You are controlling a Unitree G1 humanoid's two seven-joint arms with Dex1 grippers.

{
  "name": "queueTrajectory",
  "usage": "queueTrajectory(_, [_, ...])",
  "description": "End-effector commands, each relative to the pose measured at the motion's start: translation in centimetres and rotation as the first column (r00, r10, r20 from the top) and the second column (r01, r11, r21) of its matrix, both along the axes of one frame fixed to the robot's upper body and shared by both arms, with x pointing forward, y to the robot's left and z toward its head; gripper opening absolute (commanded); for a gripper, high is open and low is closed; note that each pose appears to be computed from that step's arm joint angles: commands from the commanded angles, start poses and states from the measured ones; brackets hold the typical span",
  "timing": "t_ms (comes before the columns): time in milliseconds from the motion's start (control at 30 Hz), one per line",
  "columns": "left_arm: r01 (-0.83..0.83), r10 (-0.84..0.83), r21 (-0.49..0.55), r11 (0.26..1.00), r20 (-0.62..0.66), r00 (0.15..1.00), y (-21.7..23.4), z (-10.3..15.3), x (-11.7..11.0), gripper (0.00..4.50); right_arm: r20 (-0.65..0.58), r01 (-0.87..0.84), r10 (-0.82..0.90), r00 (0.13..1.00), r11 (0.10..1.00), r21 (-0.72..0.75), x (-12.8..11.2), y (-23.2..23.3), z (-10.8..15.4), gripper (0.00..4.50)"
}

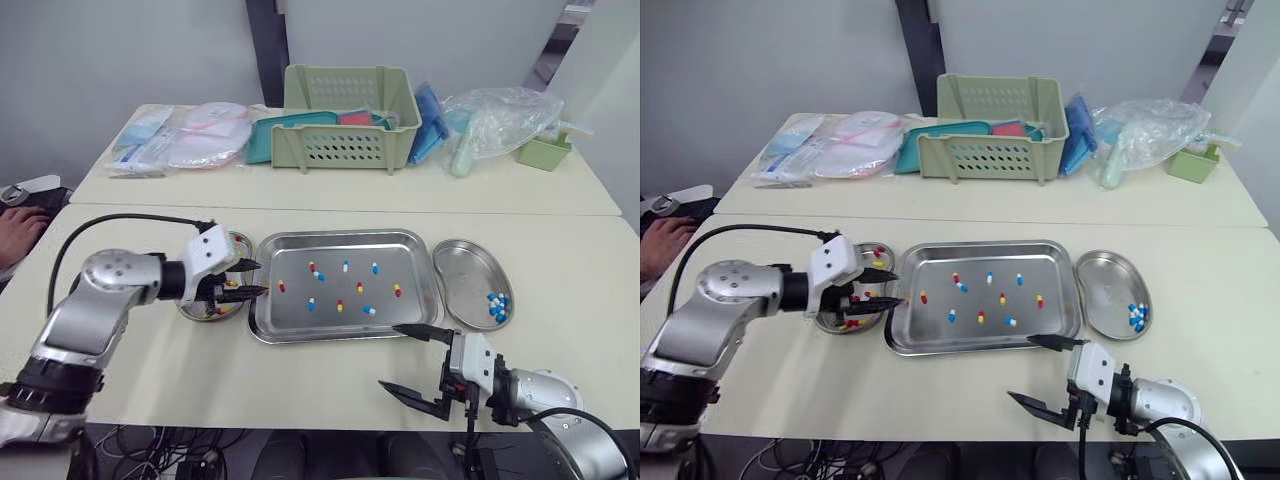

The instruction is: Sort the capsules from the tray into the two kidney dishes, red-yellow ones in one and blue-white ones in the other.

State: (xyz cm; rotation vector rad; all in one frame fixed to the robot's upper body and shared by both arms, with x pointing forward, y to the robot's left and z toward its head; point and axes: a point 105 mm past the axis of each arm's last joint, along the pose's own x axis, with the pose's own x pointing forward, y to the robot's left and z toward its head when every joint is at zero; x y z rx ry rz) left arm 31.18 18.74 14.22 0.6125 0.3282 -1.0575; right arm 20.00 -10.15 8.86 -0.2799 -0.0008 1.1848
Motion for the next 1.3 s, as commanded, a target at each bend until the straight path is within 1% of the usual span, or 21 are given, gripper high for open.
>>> queueTrajectory(33, [0.023,-0.024,0.04,0.999,0.012,1.0,-0.7,0.4,0.7,2.29,0.044,-0.009,0.008,0.999,1.0,0.017,-0.2,0.5,0.8,4.5])
queueTrajectory(233, [0.072,-0.075,0.084,0.994,0.028,0.997,-1.6,0.3,2.1,2.29,0.045,-0.001,0.0,0.999,1.0,0.023,-0.2,0.8,1.0,4.5])
queueTrajectory(433, [0.093,-0.091,0.122,0.988,-0.02,0.996,-1.4,-0.6,2.8,2.29,0.047,0.012,-0.013,0.999,1.0,0.027,-0.1,0.9,1.1,4.5])
queueTrajectory(567, [0.068,-0.061,0.109,0.992,-0.065,0.996,-1.3,-1.3,2.7,2.29,0.05,0.019,-0.021,0.999,0.999,0.031,0.0,1.1,1.2,4.5])
queueTrajectory(833, [0.02,-0.009,0.104,0.994,-0.102,0.995,-1.4,-2.5,2.6,2.29,0.054,0.023,-0.025,0.998,0.999,0.037,0.1,1.5,1.4,4.5])
queueTrajectory(1033, [-0.01,0.025,0.121,0.993,-0.119,0.993,-1.7,-3.4,2.8,2.29,0.056,0.023,-0.025,0.998,0.999,0.034,0.1,1.6,1.6,4.5])
queueTrajectory(1300, [-0.035,0.065,0.168,0.985,-0.176,0.982,-1.4,-4.5,2.3,2.29,0.057,0.024,-0.025,0.998,0.999,0.029,0.2,1.5,1.8,4.5])
